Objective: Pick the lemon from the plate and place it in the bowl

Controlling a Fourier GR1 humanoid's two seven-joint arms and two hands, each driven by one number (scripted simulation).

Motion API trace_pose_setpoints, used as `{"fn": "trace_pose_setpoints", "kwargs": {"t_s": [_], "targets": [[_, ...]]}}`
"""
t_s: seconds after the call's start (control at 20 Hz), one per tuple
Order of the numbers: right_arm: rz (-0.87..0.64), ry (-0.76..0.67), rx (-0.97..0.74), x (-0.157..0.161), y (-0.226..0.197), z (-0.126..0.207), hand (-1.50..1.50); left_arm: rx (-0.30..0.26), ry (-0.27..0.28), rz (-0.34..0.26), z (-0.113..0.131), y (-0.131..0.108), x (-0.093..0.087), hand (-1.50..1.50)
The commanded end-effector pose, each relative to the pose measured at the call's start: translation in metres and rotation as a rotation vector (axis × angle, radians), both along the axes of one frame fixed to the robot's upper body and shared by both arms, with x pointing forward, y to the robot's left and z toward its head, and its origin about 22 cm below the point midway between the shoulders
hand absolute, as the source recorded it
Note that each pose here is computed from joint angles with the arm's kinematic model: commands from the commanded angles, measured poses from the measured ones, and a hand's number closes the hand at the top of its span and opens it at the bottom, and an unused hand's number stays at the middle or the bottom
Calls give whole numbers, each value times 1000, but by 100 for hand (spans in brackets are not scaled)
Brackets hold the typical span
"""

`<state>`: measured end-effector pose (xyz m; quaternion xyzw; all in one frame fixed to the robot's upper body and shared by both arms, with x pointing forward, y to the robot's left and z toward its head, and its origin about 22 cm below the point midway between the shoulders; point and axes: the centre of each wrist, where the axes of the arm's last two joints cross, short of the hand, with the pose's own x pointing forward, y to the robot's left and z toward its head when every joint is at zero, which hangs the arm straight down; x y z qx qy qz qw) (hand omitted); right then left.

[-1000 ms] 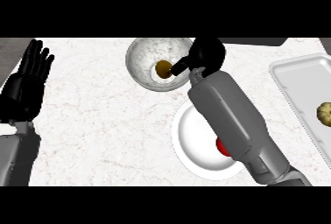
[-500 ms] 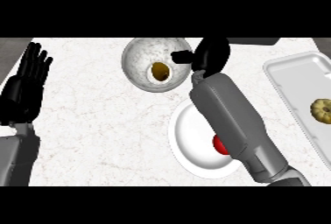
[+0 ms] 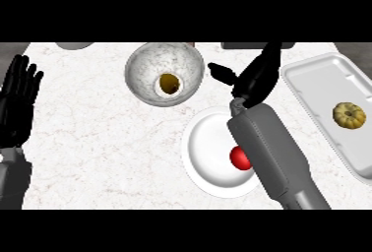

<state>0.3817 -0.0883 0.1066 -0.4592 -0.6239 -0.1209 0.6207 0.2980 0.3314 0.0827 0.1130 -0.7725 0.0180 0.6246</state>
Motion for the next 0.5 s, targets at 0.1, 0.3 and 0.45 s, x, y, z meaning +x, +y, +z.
{"fn": "trace_pose_setpoints", "kwargs": {"t_s": [0.1, 0.3, 0.45], "targets": [[-60, -78, 127, -63, -29, -20, -150, -5, 17, 22, -20, 8, -15, 0], [-68, -102, 124, -115, -62, -21, -150, 4, -8, 10, 11, 6, -10, 0], [-57, -111, 143, -149, -73, -22, -150, -8, 1, -4, 0, 2, -4, 0]]}}
